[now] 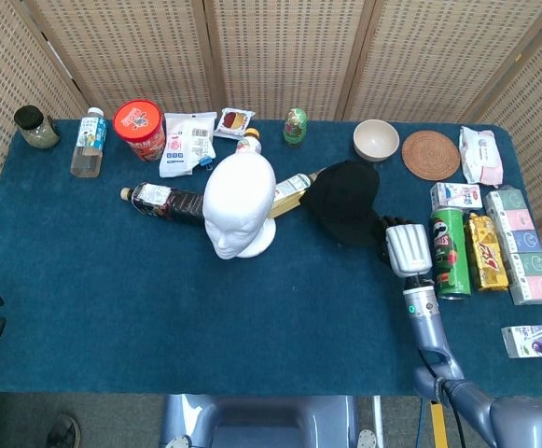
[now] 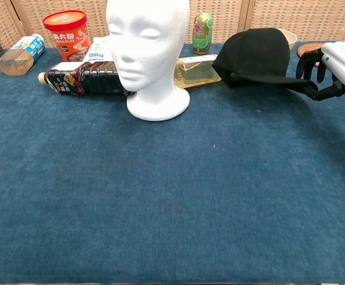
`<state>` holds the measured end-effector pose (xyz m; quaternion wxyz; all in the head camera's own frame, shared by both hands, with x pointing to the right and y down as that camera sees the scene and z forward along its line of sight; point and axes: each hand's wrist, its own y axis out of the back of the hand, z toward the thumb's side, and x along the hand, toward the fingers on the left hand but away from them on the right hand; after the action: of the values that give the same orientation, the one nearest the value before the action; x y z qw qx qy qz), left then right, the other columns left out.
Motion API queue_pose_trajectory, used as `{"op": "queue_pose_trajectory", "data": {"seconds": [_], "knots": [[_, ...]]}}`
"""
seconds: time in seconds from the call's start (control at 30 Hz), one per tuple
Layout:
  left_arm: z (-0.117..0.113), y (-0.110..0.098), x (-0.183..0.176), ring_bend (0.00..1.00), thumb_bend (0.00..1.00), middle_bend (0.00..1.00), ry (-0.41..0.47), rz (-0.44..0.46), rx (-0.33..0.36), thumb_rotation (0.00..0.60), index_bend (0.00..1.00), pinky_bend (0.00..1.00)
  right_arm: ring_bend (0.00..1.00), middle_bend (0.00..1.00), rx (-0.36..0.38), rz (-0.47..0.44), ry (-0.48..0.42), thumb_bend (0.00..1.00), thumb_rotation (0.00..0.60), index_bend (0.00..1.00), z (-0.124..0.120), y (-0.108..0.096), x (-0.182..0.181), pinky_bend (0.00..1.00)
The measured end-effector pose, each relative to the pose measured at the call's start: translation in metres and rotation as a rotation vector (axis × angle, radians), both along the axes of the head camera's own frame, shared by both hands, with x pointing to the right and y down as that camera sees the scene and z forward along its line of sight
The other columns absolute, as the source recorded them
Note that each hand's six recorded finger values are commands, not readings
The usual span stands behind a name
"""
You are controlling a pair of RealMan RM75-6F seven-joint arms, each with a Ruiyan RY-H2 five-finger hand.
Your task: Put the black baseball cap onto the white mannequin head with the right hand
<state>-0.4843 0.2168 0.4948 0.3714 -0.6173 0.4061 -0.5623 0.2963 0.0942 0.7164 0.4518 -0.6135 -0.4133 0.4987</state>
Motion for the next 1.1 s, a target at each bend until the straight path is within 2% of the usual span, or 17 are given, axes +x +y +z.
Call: {"op": "queue_pose_trajectory", "data": {"seconds": [0.27,0.6,1.1], "knots": [[0.000,0.000,-0.001,0.26,0.34,0.31,0.000,-0.001,0.001,0.600,0.45,0.33,0.59,0.56,0.022,-0.004,-0.042,0.70,0.600,0.71,-0.007,0.001,-0.008,0.66],[0.003,0.001,0.000,0.26,0.34,0.31,0.001,-0.004,-0.006,0.600,0.45,0.33,0.60,0.58,0.077,-0.025,-0.096,0.71,0.600,0.73,-0.026,0.002,-0.014,0.67],[0.009,-0.002,0.007,0.26,0.34,0.31,0.010,0.010,-0.017,0.600,0.45,0.33,0.62,0.59,0.242,-0.069,-0.156,0.71,0.600,0.74,-0.070,0.001,-0.011,0.69]]}}
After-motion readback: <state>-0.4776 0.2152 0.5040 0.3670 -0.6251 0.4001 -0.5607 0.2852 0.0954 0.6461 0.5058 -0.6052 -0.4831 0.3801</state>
